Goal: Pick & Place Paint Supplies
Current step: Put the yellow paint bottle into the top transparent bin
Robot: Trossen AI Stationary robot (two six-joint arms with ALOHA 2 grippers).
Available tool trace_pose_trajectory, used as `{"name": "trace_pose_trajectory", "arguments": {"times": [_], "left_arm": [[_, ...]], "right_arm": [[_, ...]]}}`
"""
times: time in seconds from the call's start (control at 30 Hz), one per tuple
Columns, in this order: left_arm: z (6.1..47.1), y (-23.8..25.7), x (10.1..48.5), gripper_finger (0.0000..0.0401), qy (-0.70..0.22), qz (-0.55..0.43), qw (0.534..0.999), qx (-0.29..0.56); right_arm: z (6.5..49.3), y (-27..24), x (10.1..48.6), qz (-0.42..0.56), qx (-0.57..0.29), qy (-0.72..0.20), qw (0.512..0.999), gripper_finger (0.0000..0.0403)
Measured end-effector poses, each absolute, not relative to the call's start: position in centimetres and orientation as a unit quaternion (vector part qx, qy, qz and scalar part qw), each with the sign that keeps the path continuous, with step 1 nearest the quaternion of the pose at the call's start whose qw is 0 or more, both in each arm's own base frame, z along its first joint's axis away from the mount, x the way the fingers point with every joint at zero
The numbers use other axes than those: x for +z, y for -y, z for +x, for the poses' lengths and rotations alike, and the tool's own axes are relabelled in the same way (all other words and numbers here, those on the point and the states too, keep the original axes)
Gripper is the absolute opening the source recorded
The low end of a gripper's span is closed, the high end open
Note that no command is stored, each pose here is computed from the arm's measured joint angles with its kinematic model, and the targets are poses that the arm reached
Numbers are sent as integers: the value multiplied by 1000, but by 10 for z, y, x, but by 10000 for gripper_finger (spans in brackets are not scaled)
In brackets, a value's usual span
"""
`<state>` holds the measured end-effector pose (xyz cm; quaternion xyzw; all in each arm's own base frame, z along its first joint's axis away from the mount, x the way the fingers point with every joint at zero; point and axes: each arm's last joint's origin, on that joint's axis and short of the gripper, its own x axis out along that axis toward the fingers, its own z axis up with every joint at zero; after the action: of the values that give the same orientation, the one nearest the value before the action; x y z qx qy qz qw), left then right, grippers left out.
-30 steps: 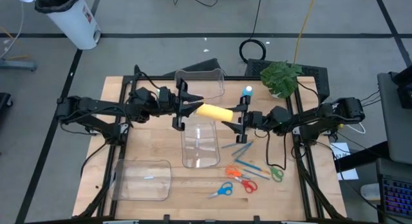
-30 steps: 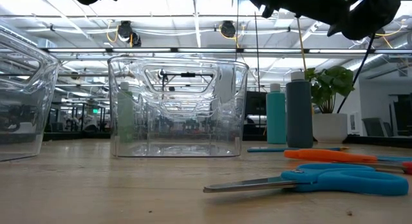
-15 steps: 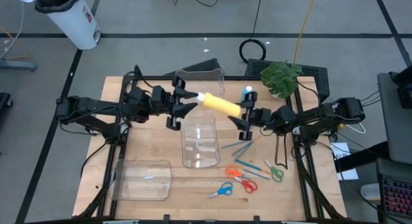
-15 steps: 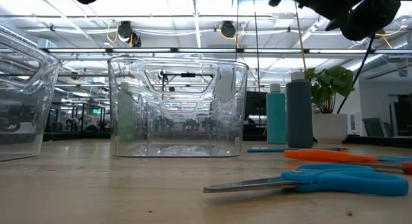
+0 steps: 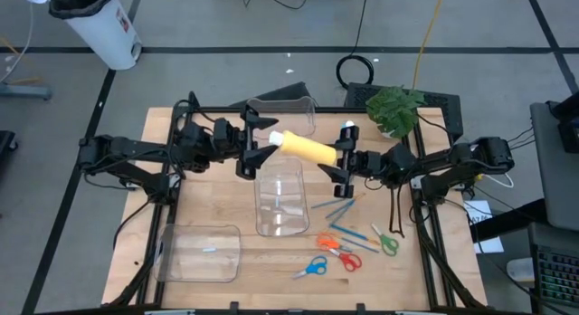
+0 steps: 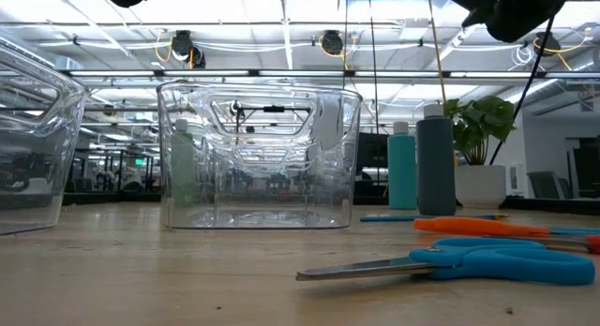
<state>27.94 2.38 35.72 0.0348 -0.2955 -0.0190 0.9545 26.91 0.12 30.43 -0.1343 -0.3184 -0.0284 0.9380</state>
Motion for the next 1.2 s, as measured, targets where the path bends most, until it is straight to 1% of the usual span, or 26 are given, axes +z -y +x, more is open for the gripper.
{"name": "trace_pose_trajectory", "arguments": {"times": [0.3, 0.63, 1.2], "left_arm": [[279, -23, 359, 283, 306, 44, 951, -20], [279, -23, 359, 254, 305, 46, 951, -16], [279, -29, 358, 160, 298, 45, 954, -6]], "right_arm": [[271, 1, 301, -140, -49, 300, 942, 189], [270, 0, 303, -142, -48, 312, 938, 189], [271, 1, 301, -139, -53, 302, 942, 189]]}}
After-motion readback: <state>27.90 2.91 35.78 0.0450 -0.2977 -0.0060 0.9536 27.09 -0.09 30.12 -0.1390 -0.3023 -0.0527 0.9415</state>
